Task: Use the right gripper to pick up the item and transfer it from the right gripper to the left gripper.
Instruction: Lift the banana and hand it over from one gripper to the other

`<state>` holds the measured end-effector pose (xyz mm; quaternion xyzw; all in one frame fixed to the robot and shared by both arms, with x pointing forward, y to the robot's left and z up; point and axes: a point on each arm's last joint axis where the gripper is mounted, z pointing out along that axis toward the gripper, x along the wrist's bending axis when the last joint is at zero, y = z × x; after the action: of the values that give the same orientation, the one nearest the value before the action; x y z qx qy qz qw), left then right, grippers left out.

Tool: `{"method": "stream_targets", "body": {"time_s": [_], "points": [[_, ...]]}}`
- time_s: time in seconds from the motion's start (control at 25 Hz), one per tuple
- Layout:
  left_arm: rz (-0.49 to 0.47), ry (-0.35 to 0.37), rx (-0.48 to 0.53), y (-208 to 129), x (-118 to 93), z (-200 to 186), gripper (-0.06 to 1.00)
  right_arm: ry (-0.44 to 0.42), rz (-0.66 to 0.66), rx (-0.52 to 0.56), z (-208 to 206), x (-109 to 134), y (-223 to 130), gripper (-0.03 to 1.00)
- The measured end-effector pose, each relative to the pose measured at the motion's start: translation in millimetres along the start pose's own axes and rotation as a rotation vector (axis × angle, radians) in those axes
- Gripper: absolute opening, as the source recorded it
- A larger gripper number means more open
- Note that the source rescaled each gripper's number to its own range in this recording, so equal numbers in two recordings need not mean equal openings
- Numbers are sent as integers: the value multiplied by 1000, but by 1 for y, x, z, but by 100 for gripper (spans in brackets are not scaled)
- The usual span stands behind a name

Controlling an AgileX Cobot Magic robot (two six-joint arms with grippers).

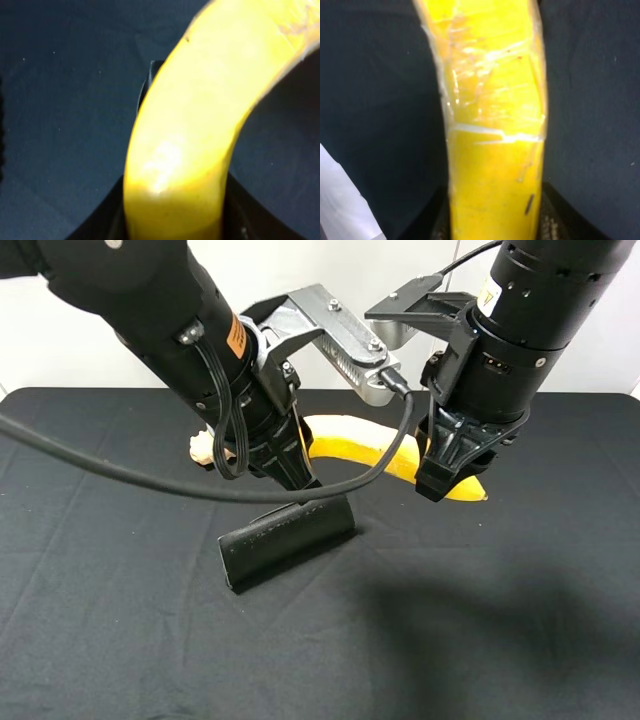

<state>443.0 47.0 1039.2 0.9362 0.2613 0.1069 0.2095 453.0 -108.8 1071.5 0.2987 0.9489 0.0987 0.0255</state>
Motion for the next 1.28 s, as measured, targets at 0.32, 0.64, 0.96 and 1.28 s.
{"method": "stream_targets", "body": {"time_s": [0.32,0.64,0.96,1.28], "points": [[1,-2,0,0,0,0,0,7,35,-22,0,1,2,90],[1,-2,-1,0,0,0,0,7,82,-23,-6,0,4,100],[-3,-5,-5,0,0,0,0,-28,147,-85,-27,-1,4,100],[-4,-9,-25,4,-2,-3,0,-46,164,-184,-59,5,-11,100]]}}
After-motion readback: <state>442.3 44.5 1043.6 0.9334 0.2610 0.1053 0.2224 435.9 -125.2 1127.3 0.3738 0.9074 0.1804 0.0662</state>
